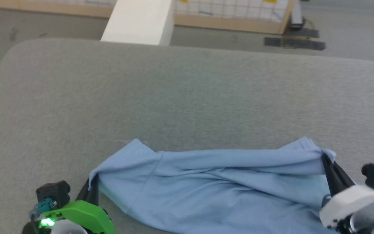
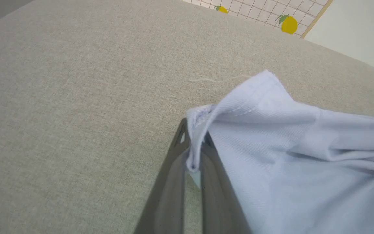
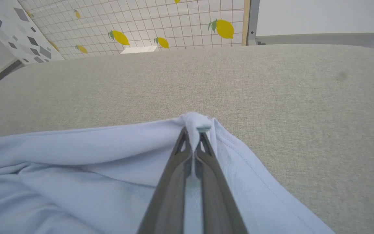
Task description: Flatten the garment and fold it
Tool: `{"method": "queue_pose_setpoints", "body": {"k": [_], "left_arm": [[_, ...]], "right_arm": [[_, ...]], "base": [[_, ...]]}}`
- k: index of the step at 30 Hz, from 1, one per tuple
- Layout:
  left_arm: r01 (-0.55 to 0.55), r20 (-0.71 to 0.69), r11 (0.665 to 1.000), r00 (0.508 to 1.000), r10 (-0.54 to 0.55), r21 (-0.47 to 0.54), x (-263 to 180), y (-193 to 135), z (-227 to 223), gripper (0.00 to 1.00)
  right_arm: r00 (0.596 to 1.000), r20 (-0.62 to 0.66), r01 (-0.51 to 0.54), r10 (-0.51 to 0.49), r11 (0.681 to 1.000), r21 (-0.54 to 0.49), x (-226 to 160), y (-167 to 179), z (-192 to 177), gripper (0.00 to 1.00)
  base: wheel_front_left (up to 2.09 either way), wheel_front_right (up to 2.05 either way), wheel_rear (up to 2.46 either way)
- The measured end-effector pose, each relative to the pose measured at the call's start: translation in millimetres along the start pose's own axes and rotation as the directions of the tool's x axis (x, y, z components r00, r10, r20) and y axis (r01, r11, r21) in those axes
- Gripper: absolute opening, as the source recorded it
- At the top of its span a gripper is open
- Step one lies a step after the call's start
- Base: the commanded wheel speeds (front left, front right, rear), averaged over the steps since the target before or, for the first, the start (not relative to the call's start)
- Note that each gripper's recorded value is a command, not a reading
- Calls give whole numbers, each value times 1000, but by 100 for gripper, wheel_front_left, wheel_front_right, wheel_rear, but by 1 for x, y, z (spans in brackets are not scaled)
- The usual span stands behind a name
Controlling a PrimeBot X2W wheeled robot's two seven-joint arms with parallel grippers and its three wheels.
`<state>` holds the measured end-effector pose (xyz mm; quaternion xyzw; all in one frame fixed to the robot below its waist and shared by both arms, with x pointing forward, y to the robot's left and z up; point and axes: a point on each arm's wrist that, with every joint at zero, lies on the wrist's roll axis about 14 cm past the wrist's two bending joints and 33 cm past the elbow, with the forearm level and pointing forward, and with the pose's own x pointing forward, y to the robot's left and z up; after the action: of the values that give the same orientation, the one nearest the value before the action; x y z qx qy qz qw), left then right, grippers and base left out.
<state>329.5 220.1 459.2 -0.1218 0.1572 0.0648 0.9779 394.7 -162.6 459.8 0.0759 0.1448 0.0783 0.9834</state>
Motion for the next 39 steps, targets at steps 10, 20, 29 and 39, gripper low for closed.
{"method": "queue_pose_setpoints", "body": {"k": [10,20,29,39], "left_arm": [[193,257,972,941,-221,132,26,-52,103,0],[369,458,905,781,-424,210,66,-123,239,0],[290,617,910,669,-413,294,121,-152,344,0],[177,857,954,420,-297,244,155,-150,433,0]], "right_arm": [[984,135,125,-115,990,-70,-48,-36,63,0],[973,230,88,1,923,-375,-5,-25,185,0],[978,207,72,34,872,-484,85,-22,247,0],[921,389,226,-6,823,-521,162,-36,319,0]], "base": [[0,0,0],[0,0,0],[0,0,0],[0,0,0]]}}
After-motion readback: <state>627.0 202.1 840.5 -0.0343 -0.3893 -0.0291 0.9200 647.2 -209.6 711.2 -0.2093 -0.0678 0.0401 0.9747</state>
